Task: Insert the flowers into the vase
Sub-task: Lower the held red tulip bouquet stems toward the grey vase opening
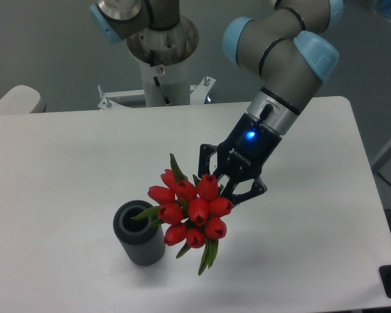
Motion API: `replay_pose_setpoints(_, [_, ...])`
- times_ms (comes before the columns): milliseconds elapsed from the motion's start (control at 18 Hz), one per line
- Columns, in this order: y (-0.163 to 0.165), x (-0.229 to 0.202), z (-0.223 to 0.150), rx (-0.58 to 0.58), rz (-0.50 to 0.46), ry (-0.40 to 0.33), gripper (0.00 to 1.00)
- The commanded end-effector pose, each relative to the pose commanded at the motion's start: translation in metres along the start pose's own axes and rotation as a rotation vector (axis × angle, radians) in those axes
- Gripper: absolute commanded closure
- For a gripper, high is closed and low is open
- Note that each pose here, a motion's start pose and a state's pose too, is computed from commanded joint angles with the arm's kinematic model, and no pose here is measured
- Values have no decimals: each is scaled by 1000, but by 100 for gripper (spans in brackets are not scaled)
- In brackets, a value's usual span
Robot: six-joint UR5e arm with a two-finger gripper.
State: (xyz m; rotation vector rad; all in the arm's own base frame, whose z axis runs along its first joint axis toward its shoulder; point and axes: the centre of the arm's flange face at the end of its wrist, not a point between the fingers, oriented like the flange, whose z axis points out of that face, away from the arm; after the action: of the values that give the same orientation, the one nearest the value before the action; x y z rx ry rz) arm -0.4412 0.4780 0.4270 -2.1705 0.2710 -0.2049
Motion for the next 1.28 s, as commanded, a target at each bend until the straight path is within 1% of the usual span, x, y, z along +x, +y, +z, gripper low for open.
replay_pose_setpoints(111, [1,3,4,-1,3,5,71])
replay_pose_setpoints(333, [-5,2,1,12,-22,-19,70])
replay_pose_setpoints(500, [-7,1,0,21,-21,-35,70])
replay_pose_setpoints(778, [-11,6,7,34,-19,-24,71])
replay_pose_setpoints(1056, [-13,7,6,53,-40,-54,71])
replay_pose_setpoints(1111, [-13,7,7,56,-51,-54,71])
replay_pose_setpoints(1278, [-18,12,11,58,-44,-47,70])
